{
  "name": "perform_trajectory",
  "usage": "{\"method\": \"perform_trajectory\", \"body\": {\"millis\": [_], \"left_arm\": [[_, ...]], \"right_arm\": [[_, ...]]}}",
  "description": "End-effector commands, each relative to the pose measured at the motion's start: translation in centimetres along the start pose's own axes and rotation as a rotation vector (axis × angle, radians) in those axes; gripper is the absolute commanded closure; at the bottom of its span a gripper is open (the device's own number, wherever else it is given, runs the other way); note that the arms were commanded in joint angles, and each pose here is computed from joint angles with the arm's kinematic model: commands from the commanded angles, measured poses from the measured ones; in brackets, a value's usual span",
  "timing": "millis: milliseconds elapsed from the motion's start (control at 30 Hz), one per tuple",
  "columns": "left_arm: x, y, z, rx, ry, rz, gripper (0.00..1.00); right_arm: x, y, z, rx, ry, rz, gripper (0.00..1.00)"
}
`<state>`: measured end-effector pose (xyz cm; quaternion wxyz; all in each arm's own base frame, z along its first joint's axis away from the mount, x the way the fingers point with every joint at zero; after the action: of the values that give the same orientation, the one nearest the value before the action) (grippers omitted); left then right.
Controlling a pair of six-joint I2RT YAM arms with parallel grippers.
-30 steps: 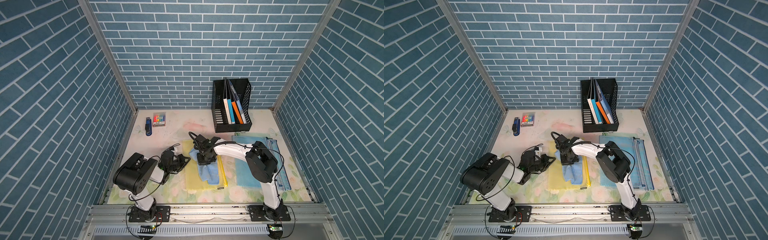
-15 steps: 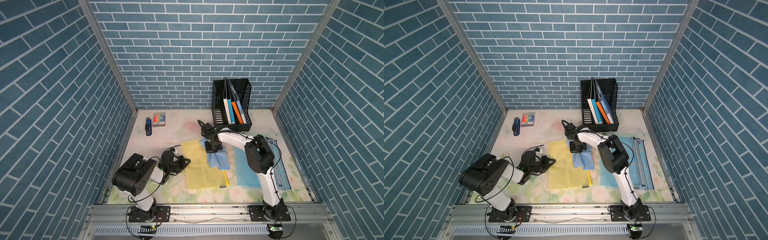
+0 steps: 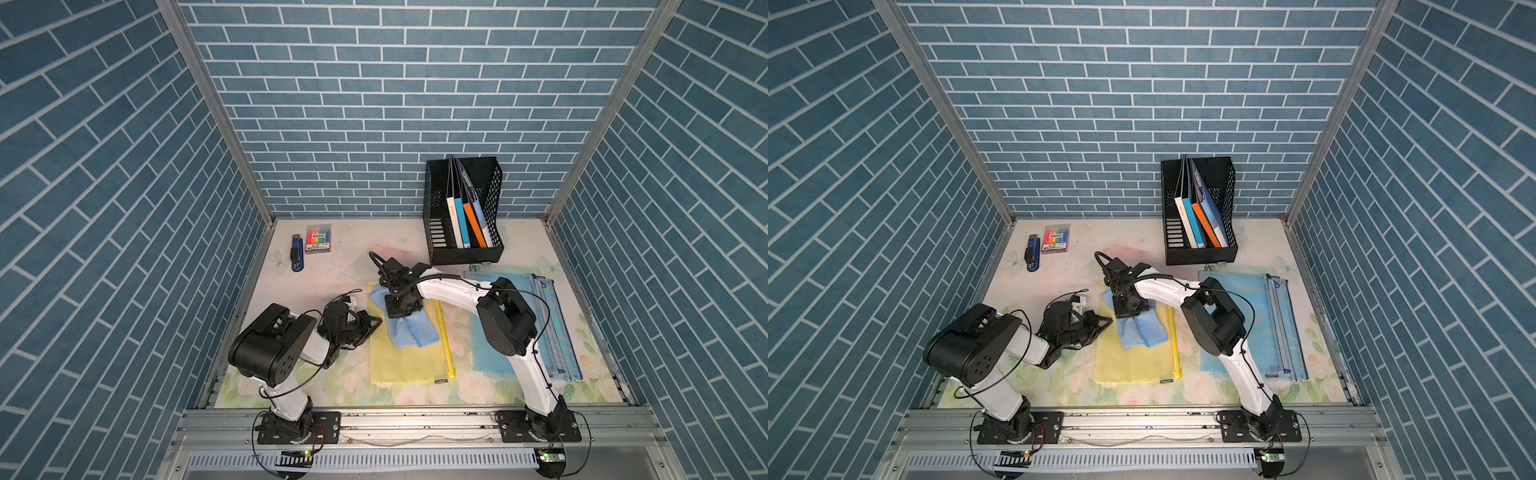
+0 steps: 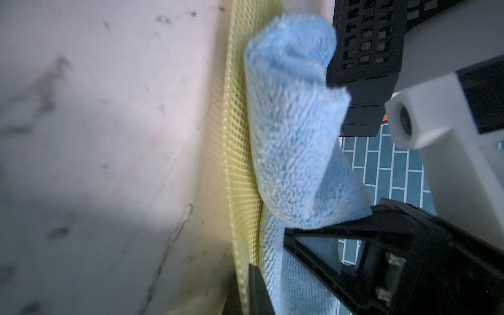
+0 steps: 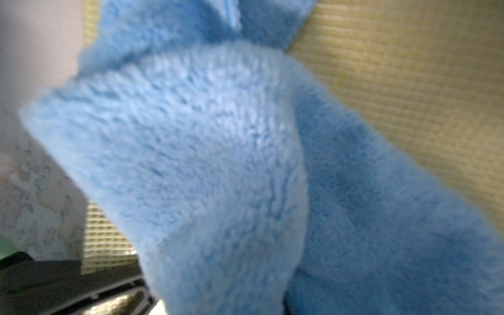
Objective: Wipe the document bag
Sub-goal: Wipe the dirt from the document bag.
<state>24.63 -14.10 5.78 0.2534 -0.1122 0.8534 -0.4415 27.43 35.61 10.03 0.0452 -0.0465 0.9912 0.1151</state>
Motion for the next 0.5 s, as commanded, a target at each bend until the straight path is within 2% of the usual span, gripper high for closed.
{"method": "perform_trajectory", "body": {"millis": [0,133,233,333,467], "left_arm": [[0.0,0.5,-0.1,-0.023,-0.021,-0.012,1.0],[0.0,0.6,-0.3,-0.034,-0.036,-0.015,1.0],[-0.1,0.7,-0.2,-0.036,-0.038,-0.022,1.0],[-0.3,0.6,-0.1,-0.031,-0.045,-0.027,1.0],[-0.4,0.5,-0.2,-0.029,-0.054,-0.028,1.0]], "right_arm": [[1.1,-5.1,-0.6,0.117,0.031,0.124,1.0],[2.1,-6.8,-3.0,0.115,-0.004,0.138,1.0],[3.5,-6.0,-3.3,0.083,0.036,0.116,1.0],[5.5,-3.4,-2.5,0.072,0.072,0.065,1.0],[7.9,2.1,-1.2,0.008,0.117,-0.04,1.0]]}}
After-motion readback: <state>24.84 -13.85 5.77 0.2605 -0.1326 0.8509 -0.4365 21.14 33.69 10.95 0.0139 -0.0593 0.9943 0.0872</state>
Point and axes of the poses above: each gripper's point midway between its finger pads, its own z axis out along the fingers, its own y axis along the line the jaws close on, x = y × z, the point moved 8 cm from there along -z, back along the fingers, and after that the axes turned 13 degrees about z, right-handed, at the moved point
